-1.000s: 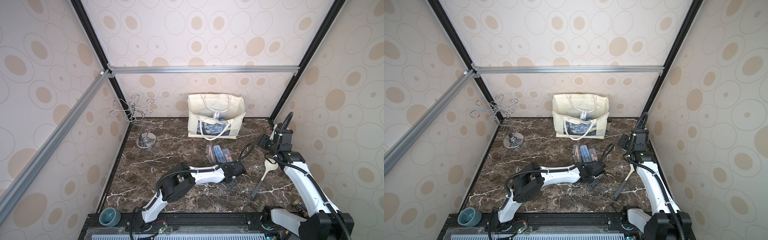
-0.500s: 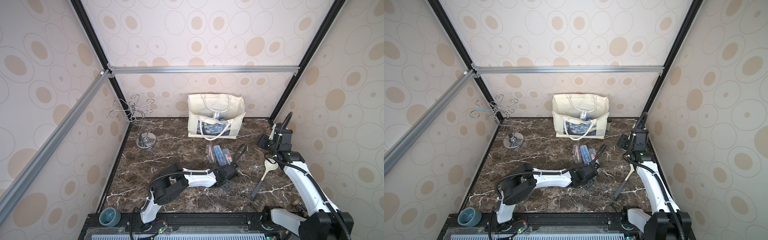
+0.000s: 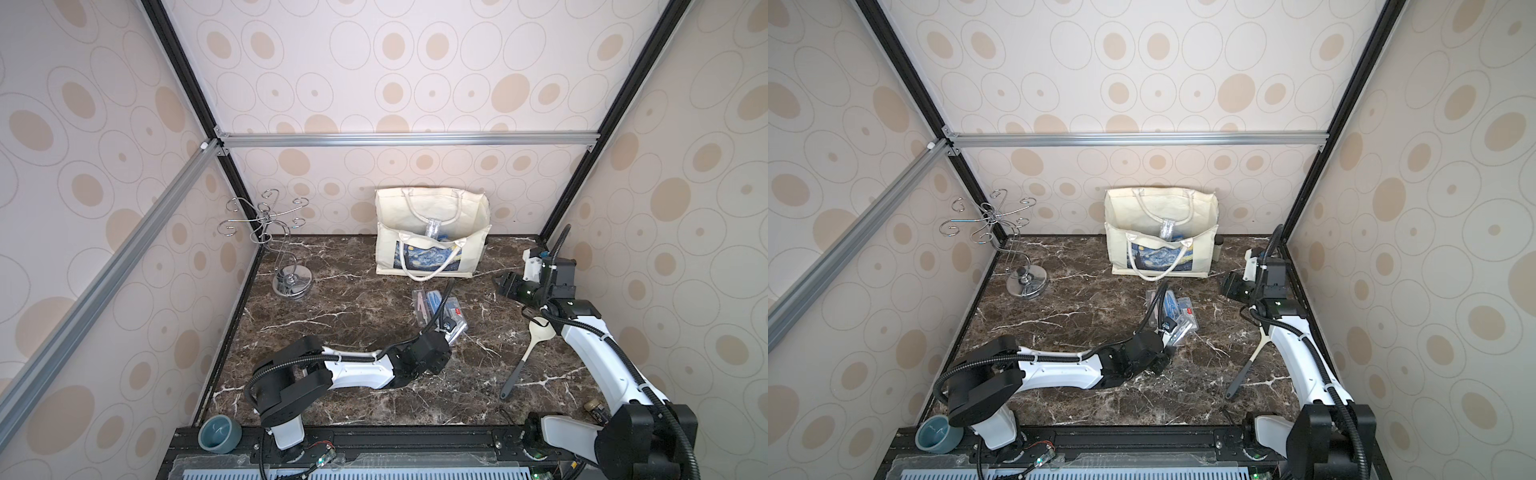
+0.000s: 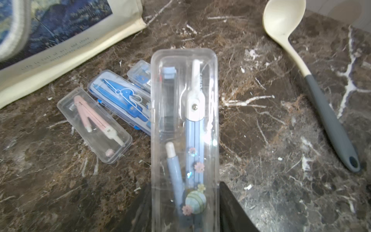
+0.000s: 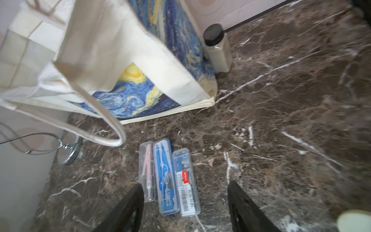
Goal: Put the compass set into the canvas bag
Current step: Pick up the compass set at the center of the board.
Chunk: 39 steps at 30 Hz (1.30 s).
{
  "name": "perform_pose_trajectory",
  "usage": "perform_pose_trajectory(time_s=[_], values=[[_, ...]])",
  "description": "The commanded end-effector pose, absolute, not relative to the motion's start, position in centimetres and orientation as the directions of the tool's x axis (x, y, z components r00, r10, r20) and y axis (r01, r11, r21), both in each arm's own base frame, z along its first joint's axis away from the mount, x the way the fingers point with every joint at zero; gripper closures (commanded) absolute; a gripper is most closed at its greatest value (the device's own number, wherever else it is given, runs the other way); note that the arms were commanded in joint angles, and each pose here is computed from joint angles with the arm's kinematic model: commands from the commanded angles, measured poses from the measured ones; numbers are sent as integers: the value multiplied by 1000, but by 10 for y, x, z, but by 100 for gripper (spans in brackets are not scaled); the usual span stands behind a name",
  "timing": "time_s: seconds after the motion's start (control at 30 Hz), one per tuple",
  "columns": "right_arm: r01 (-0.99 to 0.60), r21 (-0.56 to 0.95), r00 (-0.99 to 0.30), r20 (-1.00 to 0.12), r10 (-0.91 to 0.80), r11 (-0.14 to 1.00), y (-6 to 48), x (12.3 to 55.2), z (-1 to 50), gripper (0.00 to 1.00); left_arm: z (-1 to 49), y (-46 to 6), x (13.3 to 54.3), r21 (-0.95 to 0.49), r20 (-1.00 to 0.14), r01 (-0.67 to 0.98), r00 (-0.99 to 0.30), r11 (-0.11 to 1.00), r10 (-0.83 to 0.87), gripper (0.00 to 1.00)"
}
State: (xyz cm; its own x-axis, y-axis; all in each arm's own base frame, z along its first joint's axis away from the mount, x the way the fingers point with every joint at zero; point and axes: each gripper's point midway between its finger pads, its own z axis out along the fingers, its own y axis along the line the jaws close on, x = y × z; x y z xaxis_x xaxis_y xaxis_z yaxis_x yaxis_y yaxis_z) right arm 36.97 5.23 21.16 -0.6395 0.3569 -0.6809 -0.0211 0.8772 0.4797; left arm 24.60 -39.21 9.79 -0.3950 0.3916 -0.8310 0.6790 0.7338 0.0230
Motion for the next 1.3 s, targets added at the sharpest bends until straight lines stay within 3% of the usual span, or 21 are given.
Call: perform_pose_trajectory(time_s=[0.0,0.2,0.63,0.87,1.27], values=[[-186,610,-709,-626,325,770,97,358,212,32,139,-392,266,-32,-912,633,-334,774,236,54],[-305,624,-759,-616,213,719,139,335,209,32,155,-385,276,-86,-935,614,-321,785,148,53],[-374,627,-787,-605,124,683,188,326,200,34,178,-380,282,-183,-950,627,-312,758,29,53],[-383,663,-810,-576,112,643,208,327,194,43,178,-382,283,-196,-949,633,-316,749,19,53],[-386,681,-818,-565,111,623,220,331,194,70,174,-381,284,-203,-945,634,-327,746,21,53]])
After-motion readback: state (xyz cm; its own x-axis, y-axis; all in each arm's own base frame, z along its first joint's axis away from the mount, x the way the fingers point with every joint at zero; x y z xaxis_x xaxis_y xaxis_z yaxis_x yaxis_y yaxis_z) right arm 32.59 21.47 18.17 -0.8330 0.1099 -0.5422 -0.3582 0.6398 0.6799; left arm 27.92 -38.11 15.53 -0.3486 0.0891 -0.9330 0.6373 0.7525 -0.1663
